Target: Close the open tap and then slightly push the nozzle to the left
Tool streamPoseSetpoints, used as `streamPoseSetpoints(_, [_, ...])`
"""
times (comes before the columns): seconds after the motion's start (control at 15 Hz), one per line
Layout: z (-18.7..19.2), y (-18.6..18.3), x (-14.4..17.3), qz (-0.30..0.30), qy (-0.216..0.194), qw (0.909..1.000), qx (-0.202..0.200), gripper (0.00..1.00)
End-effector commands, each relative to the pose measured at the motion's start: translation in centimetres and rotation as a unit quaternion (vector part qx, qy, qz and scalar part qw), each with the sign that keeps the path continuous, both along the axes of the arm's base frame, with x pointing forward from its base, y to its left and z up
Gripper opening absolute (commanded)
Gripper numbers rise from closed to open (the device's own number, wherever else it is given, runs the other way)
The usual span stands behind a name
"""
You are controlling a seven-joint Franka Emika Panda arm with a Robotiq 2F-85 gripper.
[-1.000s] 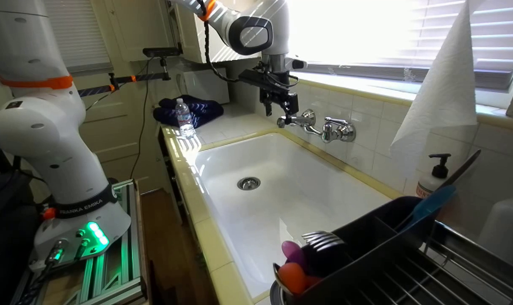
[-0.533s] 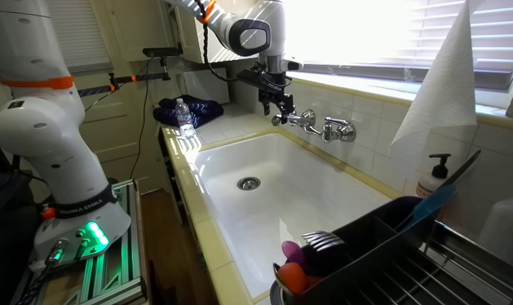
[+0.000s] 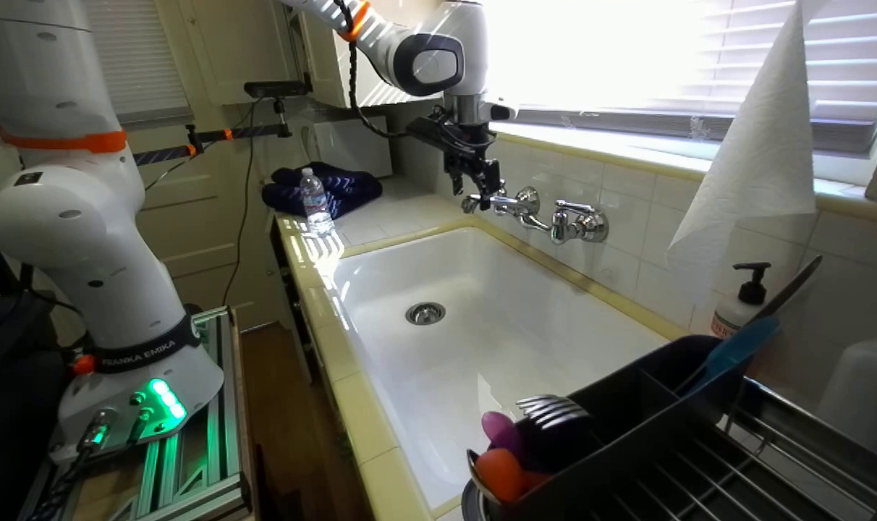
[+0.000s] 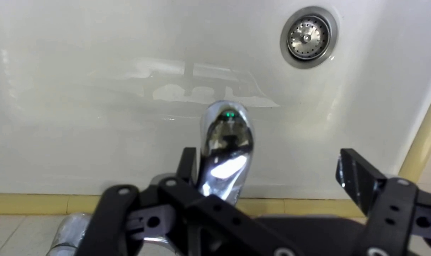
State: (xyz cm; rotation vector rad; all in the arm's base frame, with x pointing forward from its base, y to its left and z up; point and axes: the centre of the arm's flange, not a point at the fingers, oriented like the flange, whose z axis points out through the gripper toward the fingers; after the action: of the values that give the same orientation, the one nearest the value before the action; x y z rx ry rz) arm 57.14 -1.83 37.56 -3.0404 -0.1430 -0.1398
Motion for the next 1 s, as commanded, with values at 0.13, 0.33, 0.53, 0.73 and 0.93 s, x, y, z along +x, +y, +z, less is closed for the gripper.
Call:
streamPoseSetpoints(0.13, [-0.1,1.1,0.9,-0.015,0.000,0.9999,-0.004,1.00])
streamPoseSetpoints(0.33, [0.5,1.2,0.6,-0.027,0.002,0.9995,-0.016,1.00])
streamPoseSetpoints(0.53, [1.1,1.4,0.2,-0.039,0.003,0.9985,-0.037,1.00])
streamPoseSetpoints(0.73, [1.7,1.9,-0.2,-0.051,-0.001,0.9963,-0.069,1.00])
streamPoseSetpoints(0.93, [2.6,2.3,-1.1,-0.066,-0.007,0.9944,-0.082,1.00])
